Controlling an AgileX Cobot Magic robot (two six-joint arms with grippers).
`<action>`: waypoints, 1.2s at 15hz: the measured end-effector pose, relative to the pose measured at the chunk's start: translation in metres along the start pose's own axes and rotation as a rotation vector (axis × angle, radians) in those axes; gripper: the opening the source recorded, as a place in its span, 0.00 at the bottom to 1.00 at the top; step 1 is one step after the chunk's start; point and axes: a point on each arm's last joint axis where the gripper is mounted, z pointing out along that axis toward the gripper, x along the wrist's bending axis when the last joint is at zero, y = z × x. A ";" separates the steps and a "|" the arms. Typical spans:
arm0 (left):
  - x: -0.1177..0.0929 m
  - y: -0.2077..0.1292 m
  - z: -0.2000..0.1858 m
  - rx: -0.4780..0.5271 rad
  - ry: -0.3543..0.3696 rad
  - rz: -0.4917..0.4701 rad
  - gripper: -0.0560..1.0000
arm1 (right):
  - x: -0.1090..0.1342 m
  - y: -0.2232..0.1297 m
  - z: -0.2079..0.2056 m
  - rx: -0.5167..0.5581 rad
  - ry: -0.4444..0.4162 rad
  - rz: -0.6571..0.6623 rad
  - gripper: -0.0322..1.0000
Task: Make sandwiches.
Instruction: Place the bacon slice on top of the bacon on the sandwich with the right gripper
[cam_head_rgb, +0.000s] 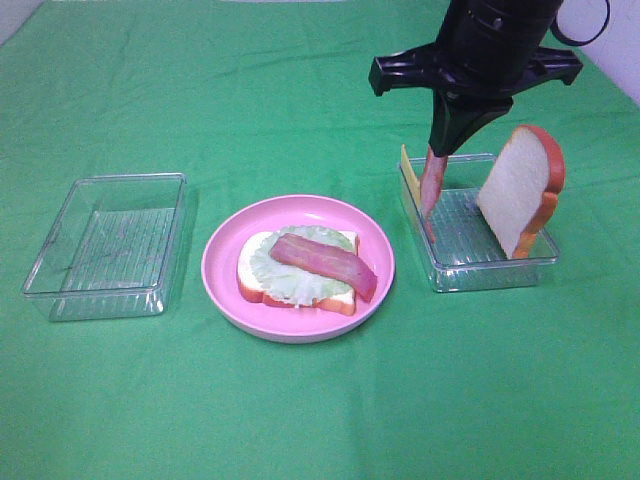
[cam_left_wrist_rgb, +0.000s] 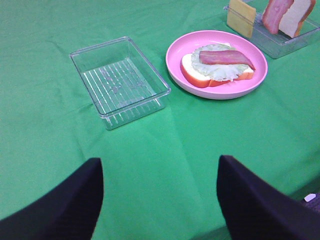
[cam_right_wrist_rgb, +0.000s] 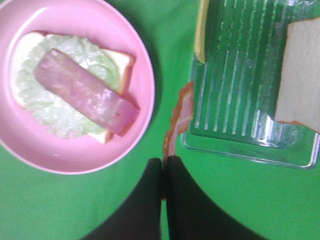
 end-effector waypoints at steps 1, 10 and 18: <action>0.000 0.000 0.000 0.000 0.000 0.000 0.64 | 0.006 -0.003 -0.007 -0.003 0.069 -0.004 0.03; 0.000 0.000 0.000 0.000 0.000 0.000 0.64 | 0.060 0.013 0.024 0.048 0.704 0.001 0.03; 0.000 0.000 0.000 0.000 0.000 0.000 0.64 | 0.064 0.033 0.104 0.044 0.783 0.100 0.03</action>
